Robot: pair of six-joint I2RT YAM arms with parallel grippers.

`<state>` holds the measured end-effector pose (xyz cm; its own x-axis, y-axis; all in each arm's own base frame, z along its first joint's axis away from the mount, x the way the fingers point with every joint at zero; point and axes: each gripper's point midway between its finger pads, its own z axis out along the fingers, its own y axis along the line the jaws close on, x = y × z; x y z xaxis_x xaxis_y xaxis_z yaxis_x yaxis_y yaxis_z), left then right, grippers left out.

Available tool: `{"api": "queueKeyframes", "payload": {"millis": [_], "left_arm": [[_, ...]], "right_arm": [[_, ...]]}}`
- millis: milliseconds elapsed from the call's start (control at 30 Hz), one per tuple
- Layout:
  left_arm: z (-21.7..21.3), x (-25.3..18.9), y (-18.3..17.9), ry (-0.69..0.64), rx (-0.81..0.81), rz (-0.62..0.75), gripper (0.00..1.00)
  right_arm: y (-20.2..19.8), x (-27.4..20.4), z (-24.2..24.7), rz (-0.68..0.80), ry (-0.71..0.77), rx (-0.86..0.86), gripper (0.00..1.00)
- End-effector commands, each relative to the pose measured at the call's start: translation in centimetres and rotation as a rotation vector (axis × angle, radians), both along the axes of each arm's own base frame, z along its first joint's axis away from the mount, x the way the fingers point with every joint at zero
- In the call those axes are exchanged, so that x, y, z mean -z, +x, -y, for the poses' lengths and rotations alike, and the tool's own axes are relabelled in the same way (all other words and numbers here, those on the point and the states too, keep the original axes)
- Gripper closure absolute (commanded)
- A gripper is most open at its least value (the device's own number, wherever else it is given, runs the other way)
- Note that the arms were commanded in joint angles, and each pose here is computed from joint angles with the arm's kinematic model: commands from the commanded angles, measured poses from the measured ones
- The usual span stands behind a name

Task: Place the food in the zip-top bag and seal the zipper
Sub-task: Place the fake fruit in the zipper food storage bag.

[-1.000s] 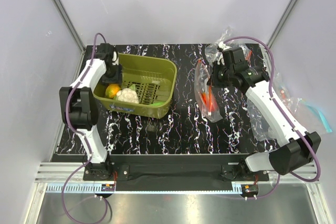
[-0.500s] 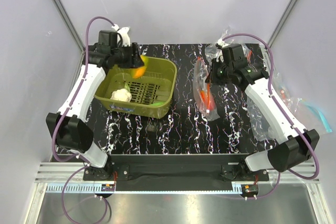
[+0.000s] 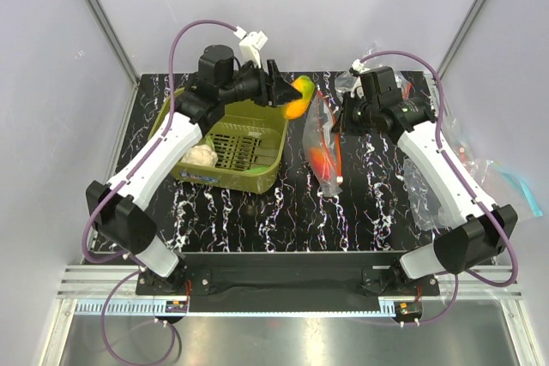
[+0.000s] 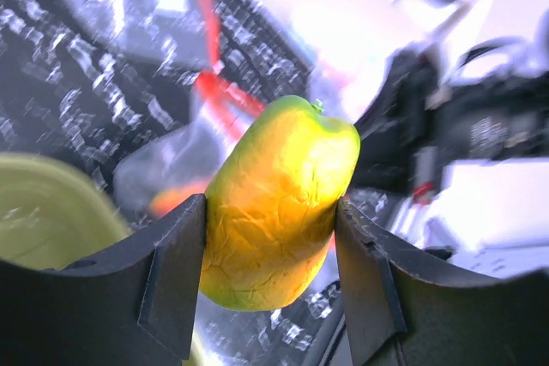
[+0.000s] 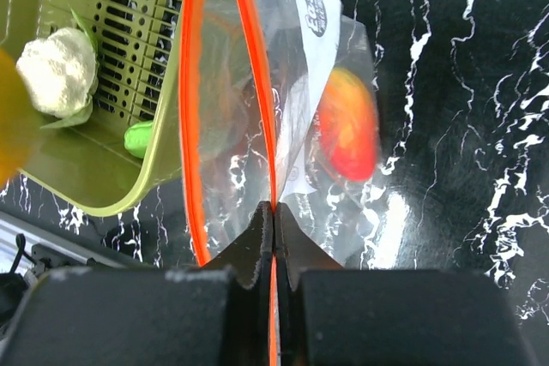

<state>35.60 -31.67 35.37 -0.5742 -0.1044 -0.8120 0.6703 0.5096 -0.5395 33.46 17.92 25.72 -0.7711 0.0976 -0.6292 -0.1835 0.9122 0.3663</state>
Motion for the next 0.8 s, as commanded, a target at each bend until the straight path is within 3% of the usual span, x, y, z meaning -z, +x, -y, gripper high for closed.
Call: {"api": "queueKeyframes", "payload": {"millis": [0, 200, 367, 567, 767], "left_arm": [[1.9, -6.6, -0.2, -0.202, 0.046, 0.104, 0.64], [4.8, -7.4, -0.5, -0.291, 0.091, 0.075, 0.66], [6.4, -3.5, -1.1, -0.164, 0.115, 0.000, 0.66], [7.6, -1.1, -2.1, -0.225, 0.122, -0.082, 0.68], [7.3, 3.0, -2.6, -0.104, 0.091, -0.176, 0.69]], "right_arm": [[0.0, -0.8, -0.5, 0.007, 0.030, -0.021, 1.00], [-0.3, -0.9, -0.5, 0.009, 0.036, -0.026, 1.00], [-0.5, -1.2, -0.1, 0.020, 0.023, -0.017, 1.00], [-0.8, -1.2, -0.1, 0.021, 0.030, -0.013, 1.00], [-0.8, -1.3, 0.1, 0.026, 0.030, -0.005, 1.00]]}}
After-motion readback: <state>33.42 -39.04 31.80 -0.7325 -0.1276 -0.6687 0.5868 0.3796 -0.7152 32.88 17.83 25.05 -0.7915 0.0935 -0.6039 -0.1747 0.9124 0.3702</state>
